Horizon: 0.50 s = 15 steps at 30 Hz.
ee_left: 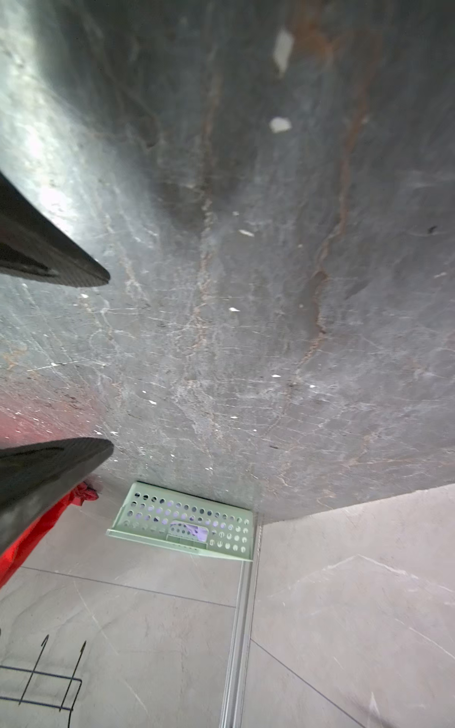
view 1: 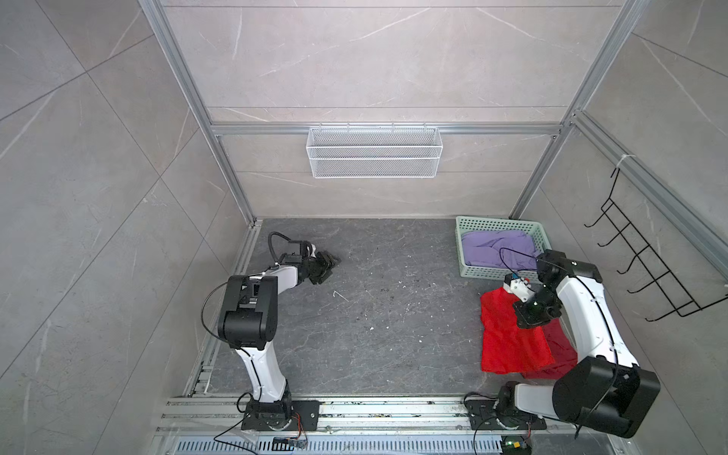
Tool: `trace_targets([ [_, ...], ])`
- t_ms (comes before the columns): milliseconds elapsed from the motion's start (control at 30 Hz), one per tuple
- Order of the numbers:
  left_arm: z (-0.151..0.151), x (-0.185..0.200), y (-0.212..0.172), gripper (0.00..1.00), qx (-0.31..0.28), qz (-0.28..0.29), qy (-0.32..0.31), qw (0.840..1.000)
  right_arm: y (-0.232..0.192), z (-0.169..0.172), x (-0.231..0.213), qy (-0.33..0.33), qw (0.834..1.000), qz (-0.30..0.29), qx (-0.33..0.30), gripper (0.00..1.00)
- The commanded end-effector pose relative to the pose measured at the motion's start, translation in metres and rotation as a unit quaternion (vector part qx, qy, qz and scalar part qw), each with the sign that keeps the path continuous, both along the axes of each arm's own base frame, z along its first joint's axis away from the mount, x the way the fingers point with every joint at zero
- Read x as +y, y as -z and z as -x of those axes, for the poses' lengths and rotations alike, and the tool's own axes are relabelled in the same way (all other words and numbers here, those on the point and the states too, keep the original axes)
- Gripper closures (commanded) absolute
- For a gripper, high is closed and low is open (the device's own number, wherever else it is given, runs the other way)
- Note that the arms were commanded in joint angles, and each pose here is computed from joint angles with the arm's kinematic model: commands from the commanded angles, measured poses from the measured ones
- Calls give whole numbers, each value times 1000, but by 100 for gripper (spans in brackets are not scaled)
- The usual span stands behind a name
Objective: Fold and stack the t-shirts
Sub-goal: 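Lower the red shirt onto the dark red stack and open the right gripper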
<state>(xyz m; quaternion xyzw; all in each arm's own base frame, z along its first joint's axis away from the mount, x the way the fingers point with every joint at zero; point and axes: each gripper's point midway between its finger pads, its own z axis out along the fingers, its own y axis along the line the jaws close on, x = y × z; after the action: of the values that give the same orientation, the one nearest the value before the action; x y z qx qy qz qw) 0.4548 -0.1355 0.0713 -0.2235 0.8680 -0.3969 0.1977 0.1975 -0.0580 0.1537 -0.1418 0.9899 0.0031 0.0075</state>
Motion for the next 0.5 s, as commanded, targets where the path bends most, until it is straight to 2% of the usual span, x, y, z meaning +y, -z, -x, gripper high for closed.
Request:
trace_targets([
  [0,-10,-2,-14,36,-23,17,5,1000,5,1,0,-9,1000,-5,7,100],
  [233,-11,-4,-13,36,-23,28,2,999,4,10,-17,-1,999,41,-23,100],
  [467,-11,-4,-17,36,-29,30,3,999,12,-9,-66,16,989,149,-7,100],
])
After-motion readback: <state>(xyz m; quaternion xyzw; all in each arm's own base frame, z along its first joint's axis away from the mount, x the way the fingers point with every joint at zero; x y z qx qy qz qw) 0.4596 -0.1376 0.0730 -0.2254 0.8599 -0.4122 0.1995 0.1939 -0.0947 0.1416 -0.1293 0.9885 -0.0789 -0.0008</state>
